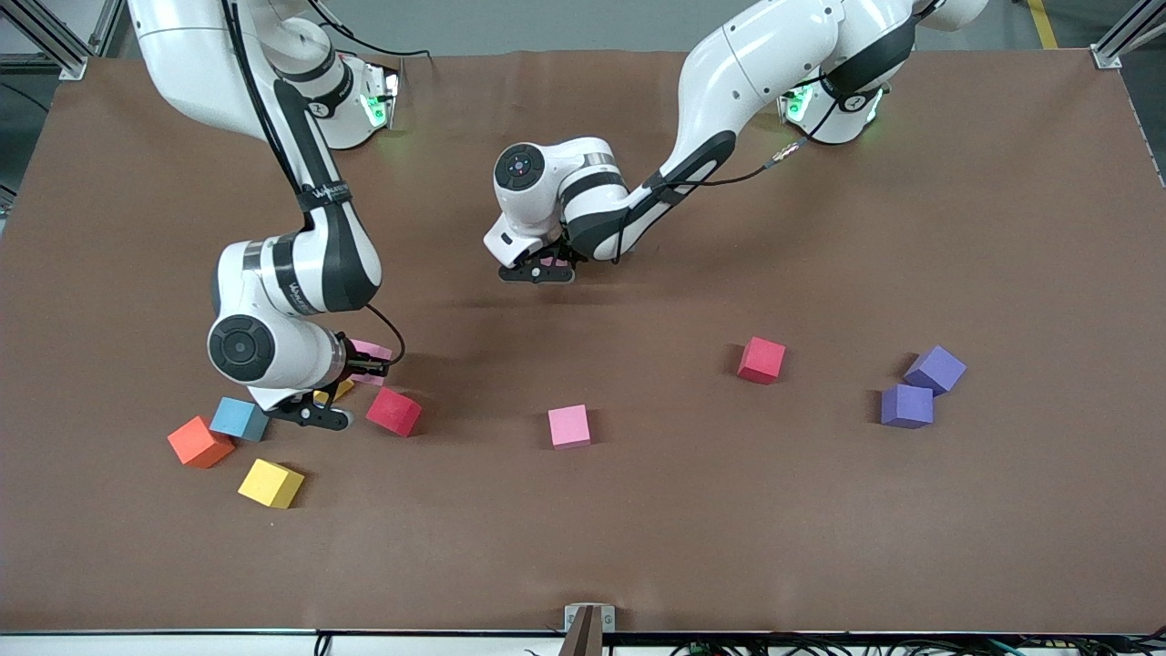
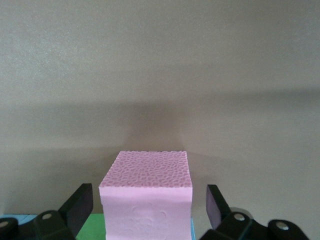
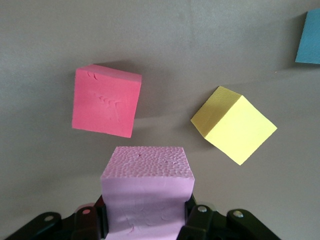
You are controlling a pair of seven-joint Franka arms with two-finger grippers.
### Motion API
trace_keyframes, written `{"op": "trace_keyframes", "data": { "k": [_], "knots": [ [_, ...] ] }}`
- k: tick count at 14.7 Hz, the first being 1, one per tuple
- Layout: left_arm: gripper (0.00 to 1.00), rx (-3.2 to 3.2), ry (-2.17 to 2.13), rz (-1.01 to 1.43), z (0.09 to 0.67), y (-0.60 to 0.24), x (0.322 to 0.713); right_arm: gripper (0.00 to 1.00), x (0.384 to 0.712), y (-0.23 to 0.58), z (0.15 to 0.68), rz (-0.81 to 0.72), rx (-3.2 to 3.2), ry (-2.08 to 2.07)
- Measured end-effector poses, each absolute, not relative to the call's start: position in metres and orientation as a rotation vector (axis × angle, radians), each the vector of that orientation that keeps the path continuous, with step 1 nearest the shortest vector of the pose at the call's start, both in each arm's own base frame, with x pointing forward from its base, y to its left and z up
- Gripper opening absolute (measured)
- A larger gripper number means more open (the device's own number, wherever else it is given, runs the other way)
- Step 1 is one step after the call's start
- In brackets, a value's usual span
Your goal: Arrange 11 blocks into digit 3
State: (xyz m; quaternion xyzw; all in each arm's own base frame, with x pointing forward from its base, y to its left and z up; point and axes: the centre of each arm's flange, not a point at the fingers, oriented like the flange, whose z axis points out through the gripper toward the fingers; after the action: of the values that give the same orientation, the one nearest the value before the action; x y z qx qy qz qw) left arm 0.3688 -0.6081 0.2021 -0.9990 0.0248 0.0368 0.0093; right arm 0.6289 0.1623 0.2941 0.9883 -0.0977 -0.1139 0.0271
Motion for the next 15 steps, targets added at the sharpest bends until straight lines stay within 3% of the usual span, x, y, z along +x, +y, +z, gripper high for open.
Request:
{"op": "trace_keyframes", "data": {
  "k": [4, 8, 12, 15],
  "knots": [
    [1.00, -3.112, 0.068, 0.060, 0.239, -0.609, 0.374, 0.55, 0.630, 0.170, 0.300, -0.337, 3.062, -0.284],
    [1.00, -3.094, 0.011, -0.047, 0.316, -0.596, 0.391, 0.55, 0.631, 0.177, 0.305, -0.323, 3.076, -0.218],
    [1.00, -3.106, -0.234, -0.134, 0.379, -0.531, 0.467, 0.55, 0.638, 0.217, 0.342, -0.234, 3.112, -0.112],
    [1.00, -3.084, -0.383, -0.131, 0.382, -0.460, 0.536, 0.55, 0.625, 0.262, 0.345, -0.225, 3.120, 0.010]
  ]
}}
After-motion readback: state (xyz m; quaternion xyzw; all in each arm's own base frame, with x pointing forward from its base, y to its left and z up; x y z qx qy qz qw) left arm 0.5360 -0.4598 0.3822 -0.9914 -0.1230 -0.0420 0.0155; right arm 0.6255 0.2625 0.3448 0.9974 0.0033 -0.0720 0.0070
